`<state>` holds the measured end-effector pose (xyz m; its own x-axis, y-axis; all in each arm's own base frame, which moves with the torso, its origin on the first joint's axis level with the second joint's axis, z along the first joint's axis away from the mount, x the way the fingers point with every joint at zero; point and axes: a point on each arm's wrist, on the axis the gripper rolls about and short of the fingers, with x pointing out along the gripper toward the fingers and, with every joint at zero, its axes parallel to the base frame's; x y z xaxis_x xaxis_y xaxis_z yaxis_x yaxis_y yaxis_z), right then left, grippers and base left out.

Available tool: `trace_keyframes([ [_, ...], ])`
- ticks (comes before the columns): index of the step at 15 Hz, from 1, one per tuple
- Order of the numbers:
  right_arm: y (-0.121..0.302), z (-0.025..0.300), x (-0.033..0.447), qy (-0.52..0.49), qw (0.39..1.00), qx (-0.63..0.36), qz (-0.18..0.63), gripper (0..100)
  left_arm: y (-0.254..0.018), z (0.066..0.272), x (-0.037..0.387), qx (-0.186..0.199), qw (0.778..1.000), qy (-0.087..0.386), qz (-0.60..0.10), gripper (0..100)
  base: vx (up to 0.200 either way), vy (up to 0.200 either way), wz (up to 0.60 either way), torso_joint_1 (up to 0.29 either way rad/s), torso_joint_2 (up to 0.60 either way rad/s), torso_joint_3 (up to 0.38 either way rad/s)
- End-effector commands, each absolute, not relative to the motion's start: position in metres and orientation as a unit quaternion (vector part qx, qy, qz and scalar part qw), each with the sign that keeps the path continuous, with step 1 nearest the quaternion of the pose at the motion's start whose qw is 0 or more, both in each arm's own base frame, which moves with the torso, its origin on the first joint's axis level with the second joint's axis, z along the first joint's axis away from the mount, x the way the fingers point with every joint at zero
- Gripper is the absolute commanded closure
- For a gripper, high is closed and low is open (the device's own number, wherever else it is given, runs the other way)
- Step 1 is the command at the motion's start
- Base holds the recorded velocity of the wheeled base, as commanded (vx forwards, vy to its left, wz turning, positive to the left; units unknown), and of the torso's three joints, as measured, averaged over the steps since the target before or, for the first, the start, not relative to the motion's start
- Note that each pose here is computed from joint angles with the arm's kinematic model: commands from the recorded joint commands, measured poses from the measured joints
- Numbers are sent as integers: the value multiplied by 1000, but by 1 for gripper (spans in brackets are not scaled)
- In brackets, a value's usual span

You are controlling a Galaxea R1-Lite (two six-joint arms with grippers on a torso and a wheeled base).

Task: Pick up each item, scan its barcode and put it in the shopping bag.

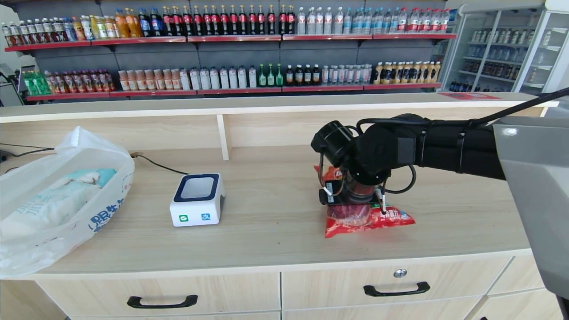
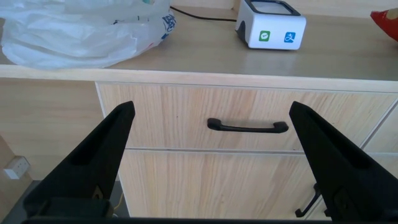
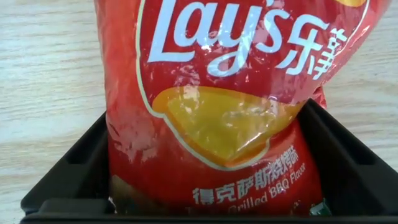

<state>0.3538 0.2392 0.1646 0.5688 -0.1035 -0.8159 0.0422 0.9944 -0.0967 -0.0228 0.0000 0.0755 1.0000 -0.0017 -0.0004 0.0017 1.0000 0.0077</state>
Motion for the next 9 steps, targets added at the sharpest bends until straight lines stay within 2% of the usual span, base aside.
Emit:
trace_keyframes([
  [1, 240, 162, 354, 465, 884, -33, -40, 100, 0, 75, -23, 4, 1000, 0, -1, 0, 0, 0, 0, 0, 0, 0],
  [9, 235, 189, 340, 448, 893, -31, -36, 100, 0, 75, -23, 4, 1000, 0, -1, 0, 0, 0, 0, 0, 0, 0],
])
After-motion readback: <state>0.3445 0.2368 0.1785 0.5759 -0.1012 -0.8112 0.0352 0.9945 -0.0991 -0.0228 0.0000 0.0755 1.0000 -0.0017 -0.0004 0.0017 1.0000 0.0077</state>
